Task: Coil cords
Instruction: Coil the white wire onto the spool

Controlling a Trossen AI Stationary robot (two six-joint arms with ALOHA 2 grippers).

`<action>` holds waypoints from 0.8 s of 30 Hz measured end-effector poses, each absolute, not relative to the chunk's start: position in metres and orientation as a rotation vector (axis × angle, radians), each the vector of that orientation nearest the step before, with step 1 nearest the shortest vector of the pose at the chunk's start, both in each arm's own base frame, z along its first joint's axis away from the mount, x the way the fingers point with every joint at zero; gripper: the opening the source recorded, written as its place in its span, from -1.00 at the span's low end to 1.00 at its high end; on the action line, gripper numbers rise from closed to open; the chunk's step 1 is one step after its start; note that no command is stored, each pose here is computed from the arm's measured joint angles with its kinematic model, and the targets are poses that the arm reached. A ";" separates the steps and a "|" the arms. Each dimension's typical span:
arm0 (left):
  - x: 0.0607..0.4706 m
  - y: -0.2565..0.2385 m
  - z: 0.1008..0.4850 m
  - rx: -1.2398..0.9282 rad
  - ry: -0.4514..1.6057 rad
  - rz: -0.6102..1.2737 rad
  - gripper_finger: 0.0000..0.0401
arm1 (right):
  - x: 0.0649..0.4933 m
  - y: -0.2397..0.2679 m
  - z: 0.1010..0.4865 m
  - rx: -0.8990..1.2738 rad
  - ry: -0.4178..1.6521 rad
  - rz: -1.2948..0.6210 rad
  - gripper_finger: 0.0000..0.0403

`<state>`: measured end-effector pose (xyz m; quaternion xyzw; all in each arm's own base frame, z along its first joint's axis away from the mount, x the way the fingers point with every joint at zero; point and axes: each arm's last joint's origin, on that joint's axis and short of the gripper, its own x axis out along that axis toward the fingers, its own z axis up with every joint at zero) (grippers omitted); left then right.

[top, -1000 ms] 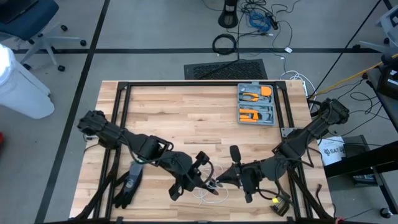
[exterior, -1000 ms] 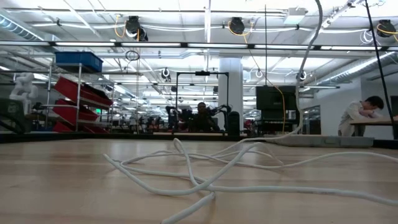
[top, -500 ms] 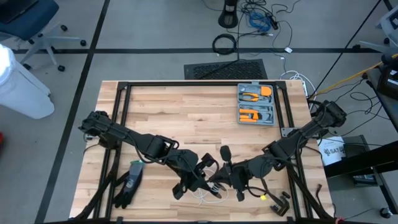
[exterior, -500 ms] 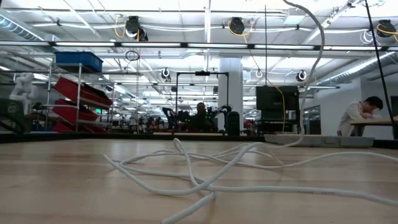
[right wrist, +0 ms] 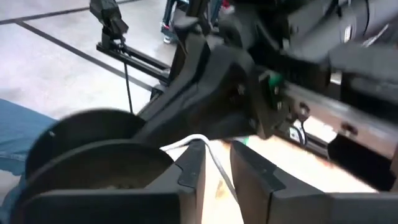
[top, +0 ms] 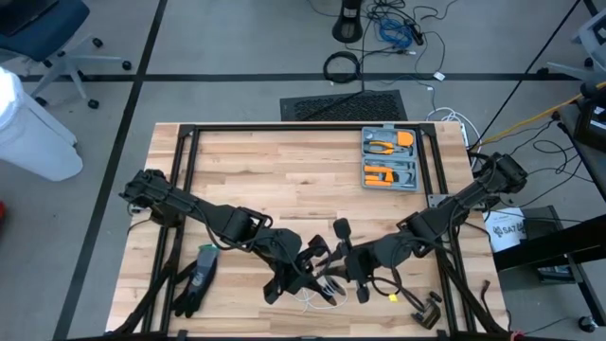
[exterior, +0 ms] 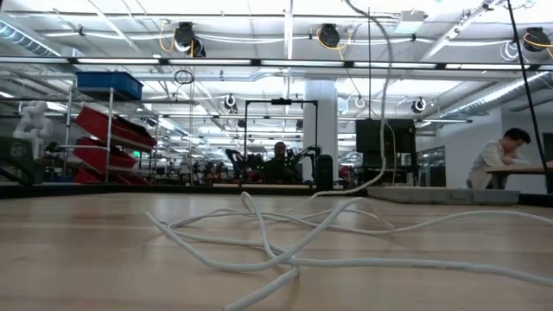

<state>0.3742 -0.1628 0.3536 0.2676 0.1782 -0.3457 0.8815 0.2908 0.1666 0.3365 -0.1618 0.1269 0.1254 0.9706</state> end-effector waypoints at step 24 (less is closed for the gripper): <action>0.362 -0.169 0.366 0.589 0.323 -0.739 -1.00 | 0.280 0.130 0.312 -0.228 0.633 0.079 -0.58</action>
